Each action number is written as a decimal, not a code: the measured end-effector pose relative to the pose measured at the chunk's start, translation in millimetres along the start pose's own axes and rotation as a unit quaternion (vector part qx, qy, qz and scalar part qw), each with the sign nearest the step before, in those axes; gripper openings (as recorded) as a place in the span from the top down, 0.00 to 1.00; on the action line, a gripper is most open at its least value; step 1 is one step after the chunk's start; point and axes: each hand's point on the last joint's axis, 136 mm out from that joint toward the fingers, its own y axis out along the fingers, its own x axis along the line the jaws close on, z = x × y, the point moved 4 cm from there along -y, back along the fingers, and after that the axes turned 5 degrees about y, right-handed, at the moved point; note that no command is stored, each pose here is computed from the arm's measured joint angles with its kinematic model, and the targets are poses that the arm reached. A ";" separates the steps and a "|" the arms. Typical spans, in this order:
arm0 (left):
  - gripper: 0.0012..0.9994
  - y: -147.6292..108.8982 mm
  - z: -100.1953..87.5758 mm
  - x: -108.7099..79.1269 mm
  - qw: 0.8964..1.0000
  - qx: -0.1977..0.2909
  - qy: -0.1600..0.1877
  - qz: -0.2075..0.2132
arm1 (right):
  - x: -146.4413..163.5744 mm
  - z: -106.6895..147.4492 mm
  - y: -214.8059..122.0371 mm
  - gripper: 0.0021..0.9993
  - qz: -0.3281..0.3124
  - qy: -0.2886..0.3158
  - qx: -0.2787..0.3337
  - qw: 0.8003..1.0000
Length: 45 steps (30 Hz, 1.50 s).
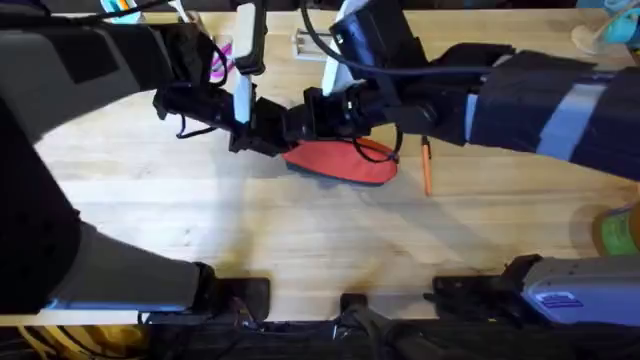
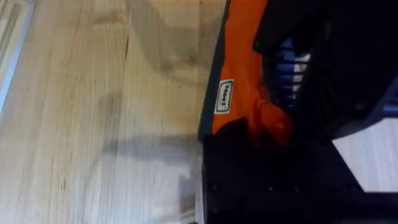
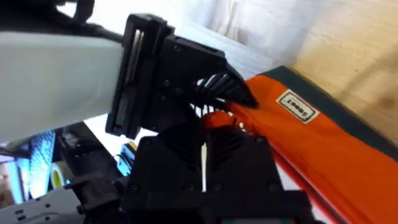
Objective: Unzip the bag, pick up the pens from the table one at a time and place them inside, then zip the bag closed.
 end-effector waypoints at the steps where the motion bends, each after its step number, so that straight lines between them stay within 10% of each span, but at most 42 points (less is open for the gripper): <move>1: 0.96 0.0 0.0 0.0 1.000 0.000 0.000 0.000 | 0.0 0.6 -0.9 0.97 0.003 -0.005 0.004 1.000; 10: 0.96 0.1 -0.1 0.0 1.000 0.000 0.000 0.000 | -12.7 -0.9 -41.0 0.01 0.059 -0.052 0.030 0.996; 20: 0.96 0.1 -0.1 0.0 1.000 0.000 0.000 0.000 | -9.5 -23.6 -132.1 0.00 0.101 -0.231 -0.064 0.966; 31: 0.93 0.1 -0.1 0.0 1.000 0.000 0.001 0.000 | -13.4 -24.1 -128.4 0.00 0.118 -0.395 -0.039 0.910; 34: 0.77 0.1 -0.2 0.0 1.000 0.000 0.001 0.000 | -17.1 -23.8 -123.1 0.00 0.120 -0.409 -0.027 0.904; 39: 0.06 0.0 -0.3 0.0 1.000 -0.001 0.000 0.000 | -18.2 -23.8 -121.3 0.00 0.122 -0.475 -0.015 0.871; 45: 0.01 0.0 -0.3 0.1 1.000 0.000 0.000 0.000 | -18.4 -24.2 -121.4 0.00 0.125 -0.545 -0.005 0.829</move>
